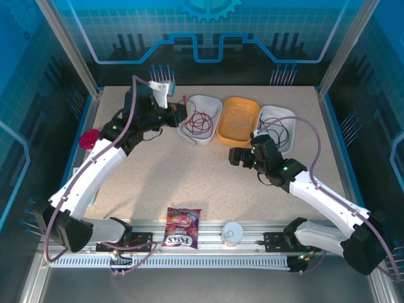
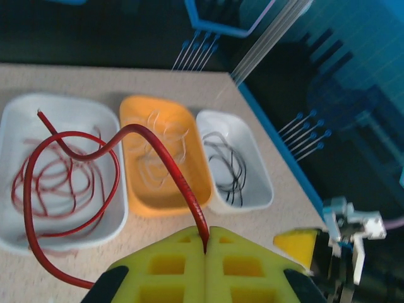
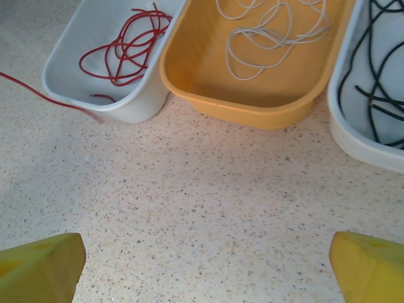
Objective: Untangle the cables
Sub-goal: Place the cable into the container, then reset both arms
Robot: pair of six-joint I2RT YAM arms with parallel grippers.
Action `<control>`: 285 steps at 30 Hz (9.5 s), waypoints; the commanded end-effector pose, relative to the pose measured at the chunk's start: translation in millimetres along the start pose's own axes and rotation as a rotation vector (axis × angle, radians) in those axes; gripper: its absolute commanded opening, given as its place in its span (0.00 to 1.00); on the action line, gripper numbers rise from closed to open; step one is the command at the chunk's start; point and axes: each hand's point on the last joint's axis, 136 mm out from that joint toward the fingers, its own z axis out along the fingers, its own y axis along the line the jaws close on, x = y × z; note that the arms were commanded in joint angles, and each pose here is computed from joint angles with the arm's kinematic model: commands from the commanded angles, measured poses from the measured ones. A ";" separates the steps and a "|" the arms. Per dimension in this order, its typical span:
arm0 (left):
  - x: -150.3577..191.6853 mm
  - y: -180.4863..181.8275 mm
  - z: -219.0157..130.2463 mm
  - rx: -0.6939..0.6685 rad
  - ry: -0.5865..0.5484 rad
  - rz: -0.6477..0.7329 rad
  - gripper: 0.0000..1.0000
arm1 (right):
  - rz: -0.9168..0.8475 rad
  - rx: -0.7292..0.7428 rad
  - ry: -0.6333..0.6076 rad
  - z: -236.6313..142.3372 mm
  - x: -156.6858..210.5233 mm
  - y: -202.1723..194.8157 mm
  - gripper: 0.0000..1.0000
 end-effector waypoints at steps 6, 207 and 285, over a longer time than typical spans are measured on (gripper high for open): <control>-63.5 -14.5 6.8 0.035 -0.101 0.091 0.00 | 0.027 0.079 -0.042 -19.8 -1.2 -19.3 1.00; 155.2 289.5 -6.0 -0.540 -0.218 0.249 0.99 | -0.262 0.366 -0.562 -26.2 -29.3 -150.3 1.00; 150.5 300.5 -13.0 -0.576 -0.236 0.196 0.99 | -0.251 0.314 -0.462 83.9 -47.2 -172.4 1.00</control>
